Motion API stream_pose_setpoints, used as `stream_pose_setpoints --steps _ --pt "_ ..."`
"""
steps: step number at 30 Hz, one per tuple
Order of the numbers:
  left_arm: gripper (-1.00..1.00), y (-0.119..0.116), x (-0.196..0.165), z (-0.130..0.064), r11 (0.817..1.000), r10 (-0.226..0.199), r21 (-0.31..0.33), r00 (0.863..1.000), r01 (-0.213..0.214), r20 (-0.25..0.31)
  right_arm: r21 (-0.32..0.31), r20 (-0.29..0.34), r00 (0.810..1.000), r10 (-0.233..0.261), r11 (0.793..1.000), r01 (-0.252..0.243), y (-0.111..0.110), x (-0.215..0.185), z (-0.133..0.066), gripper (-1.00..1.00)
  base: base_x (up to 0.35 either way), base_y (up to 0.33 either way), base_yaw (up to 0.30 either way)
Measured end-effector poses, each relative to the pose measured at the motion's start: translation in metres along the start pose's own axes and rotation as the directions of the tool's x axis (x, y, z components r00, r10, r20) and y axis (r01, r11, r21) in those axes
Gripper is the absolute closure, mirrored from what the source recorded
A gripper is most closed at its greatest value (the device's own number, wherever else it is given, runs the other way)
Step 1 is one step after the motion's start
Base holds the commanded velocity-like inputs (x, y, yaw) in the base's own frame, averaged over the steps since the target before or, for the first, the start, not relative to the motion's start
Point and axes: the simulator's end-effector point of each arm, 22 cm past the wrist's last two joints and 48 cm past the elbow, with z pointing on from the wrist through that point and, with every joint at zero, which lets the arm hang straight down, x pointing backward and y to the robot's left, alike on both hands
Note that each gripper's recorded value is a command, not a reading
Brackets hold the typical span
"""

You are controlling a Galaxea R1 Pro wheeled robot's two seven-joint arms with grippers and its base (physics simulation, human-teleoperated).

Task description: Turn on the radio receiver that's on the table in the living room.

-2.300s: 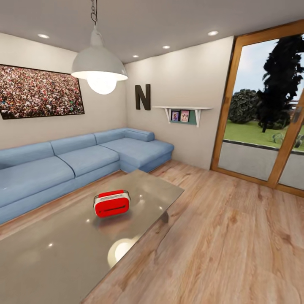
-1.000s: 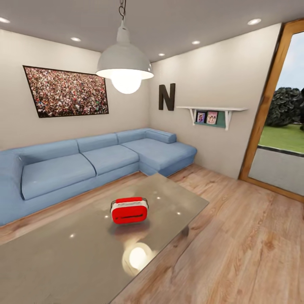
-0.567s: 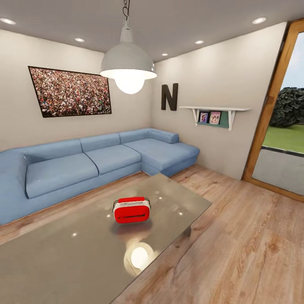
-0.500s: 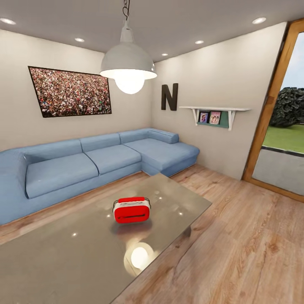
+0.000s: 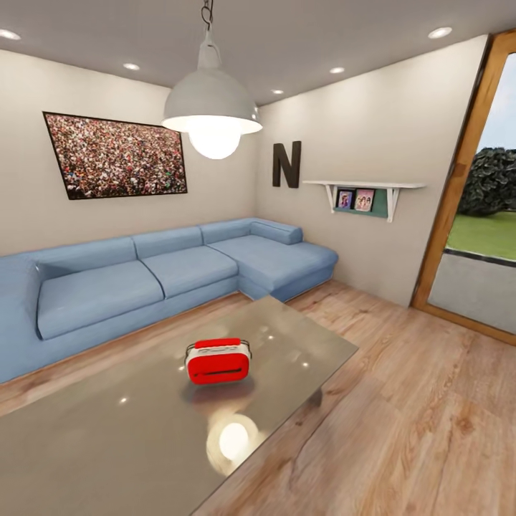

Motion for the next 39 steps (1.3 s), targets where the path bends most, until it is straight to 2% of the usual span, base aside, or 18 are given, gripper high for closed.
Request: stream_pose_setpoints --steps 35,39 --pt "-1.00 0.0038 -0.0002 0.0000 1.000 -0.002 -0.005 1.000 0.002 0.000 0.000 0.001 1.000 -0.001 1.000 0.001 0.0000 -0.0002 0.0000 -1.00 0.239 -0.183 0.000" --pt "-1.00 0.0040 -0.0003 0.0000 1.000 -0.002 -0.005 1.000 0.002 0.000 0.000 0.002 1.000 -0.001 1.000 0.001 0.0000 -0.0005 0.0000 -1.00 0.117 -0.049 0.154"
